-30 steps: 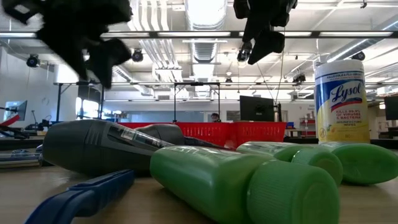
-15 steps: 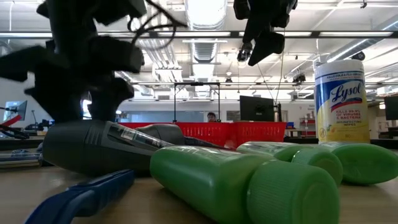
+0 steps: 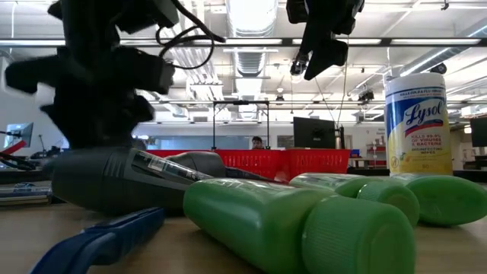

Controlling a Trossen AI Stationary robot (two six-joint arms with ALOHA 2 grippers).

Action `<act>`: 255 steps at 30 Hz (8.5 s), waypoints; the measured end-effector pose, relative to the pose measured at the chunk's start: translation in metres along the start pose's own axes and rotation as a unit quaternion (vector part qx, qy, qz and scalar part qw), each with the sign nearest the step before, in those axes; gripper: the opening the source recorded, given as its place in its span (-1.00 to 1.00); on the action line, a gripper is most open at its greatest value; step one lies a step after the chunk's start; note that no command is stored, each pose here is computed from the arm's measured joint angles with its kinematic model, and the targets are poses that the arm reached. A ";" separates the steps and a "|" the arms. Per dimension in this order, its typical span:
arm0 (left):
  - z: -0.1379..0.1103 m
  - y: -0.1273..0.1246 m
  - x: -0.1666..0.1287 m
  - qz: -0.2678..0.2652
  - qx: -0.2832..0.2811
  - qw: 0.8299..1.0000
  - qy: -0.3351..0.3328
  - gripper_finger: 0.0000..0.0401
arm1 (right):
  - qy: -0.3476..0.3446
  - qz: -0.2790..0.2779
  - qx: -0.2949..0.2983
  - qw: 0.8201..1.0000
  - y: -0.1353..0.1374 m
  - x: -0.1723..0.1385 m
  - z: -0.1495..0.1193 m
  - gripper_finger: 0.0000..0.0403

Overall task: Pick & Place Travel size toiletries
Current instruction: Put the gray deodorant into the blue bin

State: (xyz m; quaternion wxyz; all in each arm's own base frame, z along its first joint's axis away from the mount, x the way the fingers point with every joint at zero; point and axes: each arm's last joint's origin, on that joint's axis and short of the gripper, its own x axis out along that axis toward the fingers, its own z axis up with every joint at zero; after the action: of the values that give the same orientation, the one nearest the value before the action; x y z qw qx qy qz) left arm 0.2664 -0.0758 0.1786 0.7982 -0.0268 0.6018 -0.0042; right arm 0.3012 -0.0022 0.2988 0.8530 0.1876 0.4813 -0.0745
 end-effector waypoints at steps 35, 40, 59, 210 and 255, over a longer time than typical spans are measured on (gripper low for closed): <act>-0.055 0.139 -0.070 0.078 -0.540 0.825 -0.146 0.31 | -0.005 -0.014 -0.003 1.000 -0.001 0.000 0.000 0.66; -0.030 0.101 -0.094 -0.034 -0.218 0.948 -0.228 0.29 | 0.006 0.002 -0.040 0.999 0.000 0.001 -0.002 0.68; -0.017 0.017 -0.059 -0.086 0.002 0.979 -0.185 0.28 | 0.070 0.047 -0.205 0.975 0.041 0.054 -0.019 0.65; 0.006 0.063 -0.084 0.113 -0.268 0.951 -0.107 0.73 | -0.082 -0.005 -0.022 0.996 0.014 -0.049 -0.147 0.70; 0.105 -0.111 0.036 0.022 -0.148 0.982 0.112 0.15 | -0.052 0.008 -0.035 0.998 0.013 -0.043 -0.154 0.81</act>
State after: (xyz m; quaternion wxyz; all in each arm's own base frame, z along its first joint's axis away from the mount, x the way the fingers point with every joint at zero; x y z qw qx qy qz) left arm 0.3802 -0.1839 0.1777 0.7128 -0.1308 0.6818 0.0999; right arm 0.1604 0.0675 0.2668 0.8833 0.1575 0.4375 -0.0601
